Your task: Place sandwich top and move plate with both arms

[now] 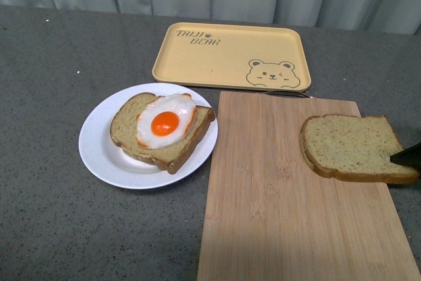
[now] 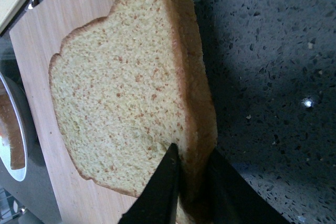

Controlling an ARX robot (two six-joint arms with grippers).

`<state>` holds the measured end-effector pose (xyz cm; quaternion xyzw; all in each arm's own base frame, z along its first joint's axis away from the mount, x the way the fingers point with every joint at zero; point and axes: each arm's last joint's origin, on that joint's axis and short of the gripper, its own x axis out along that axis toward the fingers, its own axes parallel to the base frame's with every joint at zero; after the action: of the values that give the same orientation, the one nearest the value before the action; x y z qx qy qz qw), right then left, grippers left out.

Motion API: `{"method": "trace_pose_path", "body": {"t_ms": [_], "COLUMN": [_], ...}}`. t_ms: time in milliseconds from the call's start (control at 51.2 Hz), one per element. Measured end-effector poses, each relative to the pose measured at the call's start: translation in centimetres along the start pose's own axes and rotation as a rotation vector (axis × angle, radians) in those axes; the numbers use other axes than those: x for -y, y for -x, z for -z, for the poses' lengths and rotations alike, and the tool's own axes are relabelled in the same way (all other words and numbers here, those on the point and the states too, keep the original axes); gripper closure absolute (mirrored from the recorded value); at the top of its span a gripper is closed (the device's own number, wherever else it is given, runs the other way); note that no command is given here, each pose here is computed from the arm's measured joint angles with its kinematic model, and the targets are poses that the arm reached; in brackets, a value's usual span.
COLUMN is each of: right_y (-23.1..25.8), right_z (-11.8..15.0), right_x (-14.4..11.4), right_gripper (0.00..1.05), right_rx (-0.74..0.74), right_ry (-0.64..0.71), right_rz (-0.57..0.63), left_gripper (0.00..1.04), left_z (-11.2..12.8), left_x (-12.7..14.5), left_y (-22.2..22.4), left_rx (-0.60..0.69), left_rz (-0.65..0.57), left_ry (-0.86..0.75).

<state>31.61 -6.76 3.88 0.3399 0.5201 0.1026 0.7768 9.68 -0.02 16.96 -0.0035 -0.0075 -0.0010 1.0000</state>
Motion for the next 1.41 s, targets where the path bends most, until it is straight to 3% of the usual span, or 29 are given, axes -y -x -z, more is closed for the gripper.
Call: {"method": "trace_pose_path", "body": {"t_ms": [98,391,664,938,1250,1407], "right_y": [1.2,3.2,-1.7,-9.1,-13.5,-11.3], "right_z": [-0.2,-0.1,1.8,3.8,5.4,5.2], "right_x": [-0.9,-7.2,-14.0,-18.8,-19.6,-18.5], "right_gripper": [1.03,1.03,1.03,1.03,1.03,0.66], "right_rx": [0.028,0.099,0.035,-0.086,-0.181,-0.111], "right_ry": [0.023,0.15,0.211,0.146,0.094,0.138], "right_rz": [-0.034,-0.299,-0.431,-0.481,-0.398,-0.365], "left_gripper": [0.07,0.07,0.07,0.07,0.07,0.07], "left_z": [0.0,0.0,0.0,0.0,0.0,0.0], "left_x": [0.0,0.0,0.0,0.0,0.0,0.0], "left_y": [0.0,0.0,0.0,0.0,0.0,0.0], "left_rx": [0.0,0.0,0.0,0.0,0.0,0.0], "left_rz": [0.0,0.0,0.0,0.0,0.0,0.0], "left_ry": [0.0,0.0,0.0,0.0,0.0,0.0]}}
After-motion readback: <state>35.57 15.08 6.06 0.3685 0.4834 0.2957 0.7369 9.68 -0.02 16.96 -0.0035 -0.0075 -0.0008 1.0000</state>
